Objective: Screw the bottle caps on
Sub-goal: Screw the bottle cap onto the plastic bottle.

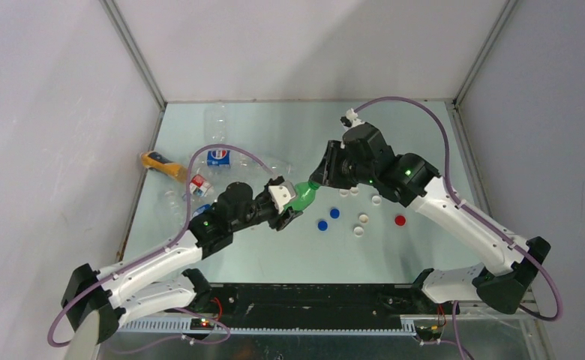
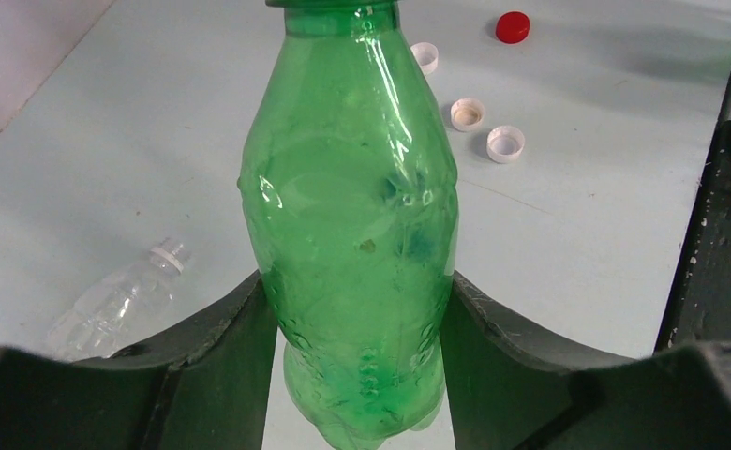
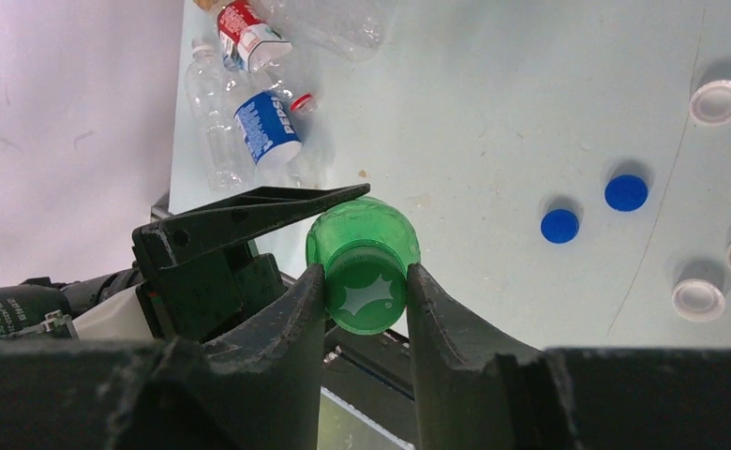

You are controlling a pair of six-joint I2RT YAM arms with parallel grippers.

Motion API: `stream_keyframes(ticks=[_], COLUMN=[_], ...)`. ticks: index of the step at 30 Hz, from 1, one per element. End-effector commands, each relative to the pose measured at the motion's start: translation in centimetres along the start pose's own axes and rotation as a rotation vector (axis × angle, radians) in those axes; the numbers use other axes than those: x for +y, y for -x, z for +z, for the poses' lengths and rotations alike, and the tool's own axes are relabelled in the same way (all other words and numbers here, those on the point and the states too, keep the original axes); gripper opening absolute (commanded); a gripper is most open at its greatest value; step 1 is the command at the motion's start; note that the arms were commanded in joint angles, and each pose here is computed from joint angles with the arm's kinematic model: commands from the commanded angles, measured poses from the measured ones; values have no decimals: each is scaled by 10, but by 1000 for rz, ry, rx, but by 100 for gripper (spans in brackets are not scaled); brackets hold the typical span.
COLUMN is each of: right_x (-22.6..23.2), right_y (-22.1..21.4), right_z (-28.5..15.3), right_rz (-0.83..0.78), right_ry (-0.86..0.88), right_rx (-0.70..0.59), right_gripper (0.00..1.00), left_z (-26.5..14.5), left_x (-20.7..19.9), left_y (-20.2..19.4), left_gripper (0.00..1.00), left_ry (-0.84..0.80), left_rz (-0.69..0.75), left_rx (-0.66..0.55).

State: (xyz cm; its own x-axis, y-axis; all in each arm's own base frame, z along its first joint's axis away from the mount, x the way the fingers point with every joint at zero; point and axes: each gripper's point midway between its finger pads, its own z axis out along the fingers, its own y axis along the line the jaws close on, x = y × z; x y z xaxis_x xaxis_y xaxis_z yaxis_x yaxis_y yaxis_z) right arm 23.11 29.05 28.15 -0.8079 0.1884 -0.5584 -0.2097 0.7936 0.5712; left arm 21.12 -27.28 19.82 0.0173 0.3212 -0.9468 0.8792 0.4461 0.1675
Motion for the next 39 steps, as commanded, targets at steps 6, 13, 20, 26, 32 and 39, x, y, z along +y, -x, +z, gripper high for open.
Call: stream_keyframes(ticks=[6, 13, 20, 26, 32, 39], right_x=[-10, -5, -4, 2, 8, 9], right_y=[-43, -42, -30, -23, -10, -5], right_z=[16, 20, 17, 10, -6, -43], right_rz=[84, 93, 85, 61, -3, -177], right_ry=[-87, -76, -74, -57, -37, 63], right_rx=[147, 135, 70, 54, 10, 7], right_gripper=[5, 19, 47, 61, 75, 80], left_z=[-6, -1, 4, 11, 19, 27], left_x=[24, 24, 21, 21, 20, 19], left_y=[100, 95, 85, 74, 60, 45], left_gripper=[0, 0, 0, 0, 0, 0], left_ry=[110, 104, 93, 92, 85, 10], left_rz=[73, 76, 52, 18, -22, -115], left_rx=[-379, -369, -345, -317, -286, -263])
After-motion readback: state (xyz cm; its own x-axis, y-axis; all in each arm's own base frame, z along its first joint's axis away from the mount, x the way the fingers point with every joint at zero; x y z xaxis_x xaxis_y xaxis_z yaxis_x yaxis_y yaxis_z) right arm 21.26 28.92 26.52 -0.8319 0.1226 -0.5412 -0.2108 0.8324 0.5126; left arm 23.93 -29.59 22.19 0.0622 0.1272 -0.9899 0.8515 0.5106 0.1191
